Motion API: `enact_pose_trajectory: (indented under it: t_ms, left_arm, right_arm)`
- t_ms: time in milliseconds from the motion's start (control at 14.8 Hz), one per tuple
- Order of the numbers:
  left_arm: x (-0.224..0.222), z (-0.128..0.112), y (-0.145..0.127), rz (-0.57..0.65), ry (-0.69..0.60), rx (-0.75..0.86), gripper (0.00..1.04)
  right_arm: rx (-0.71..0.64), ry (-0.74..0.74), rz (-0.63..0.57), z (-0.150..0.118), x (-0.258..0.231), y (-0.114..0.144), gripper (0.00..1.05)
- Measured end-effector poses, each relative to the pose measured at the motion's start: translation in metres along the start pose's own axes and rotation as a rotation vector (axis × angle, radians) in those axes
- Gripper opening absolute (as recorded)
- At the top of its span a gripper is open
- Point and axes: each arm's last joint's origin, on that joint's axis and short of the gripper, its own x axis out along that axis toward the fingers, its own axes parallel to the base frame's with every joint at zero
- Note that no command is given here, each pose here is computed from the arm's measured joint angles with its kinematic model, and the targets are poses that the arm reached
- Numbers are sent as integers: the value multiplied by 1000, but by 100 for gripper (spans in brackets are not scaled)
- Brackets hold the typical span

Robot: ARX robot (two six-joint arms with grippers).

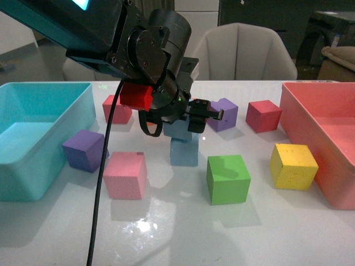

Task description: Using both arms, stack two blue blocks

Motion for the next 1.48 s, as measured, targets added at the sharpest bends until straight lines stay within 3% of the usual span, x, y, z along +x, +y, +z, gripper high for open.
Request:
enact_pose_trajectory:
  t_ms: [471, 741, 808, 1145, 1212, 1279, 1347, 1414, 1481]
  left_arm:
    - [3, -2, -1, -2, -1, -6, 52]
    - [6, -5, -2, -6, 7, -3, 96]
    - [6, -4, -1, 0, 6, 5, 100]
    - [4, -2, -1, 11, -8, 11, 98]
    - [-9, 10, -2, 20, -64, 24, 98]
    - [-52, 37, -5, 15, -180, 29, 98]
    - [-102, 45, -12, -32, -314, 17, 98]
    - [-148, 35, -25, -62, -439, 25, 98]
    - [-159, 31, -29, -69, -470, 29, 98]
  right_arm:
    - [0, 0, 0, 0, 0, 0, 98]
    - [0, 0, 0, 0, 0, 0, 98]
    - [0, 0, 0, 0, 0, 0, 98]
    - [0, 0, 0, 0, 0, 0, 98]
    - [0, 0, 0, 0, 0, 0, 98]
    - [0, 0, 0, 0, 0, 0, 98]
    - [0, 0, 0, 0, 0, 0, 98]
    - [0, 0, 0, 0, 0, 0, 98]
    - [0, 0, 0, 0, 0, 0, 98]
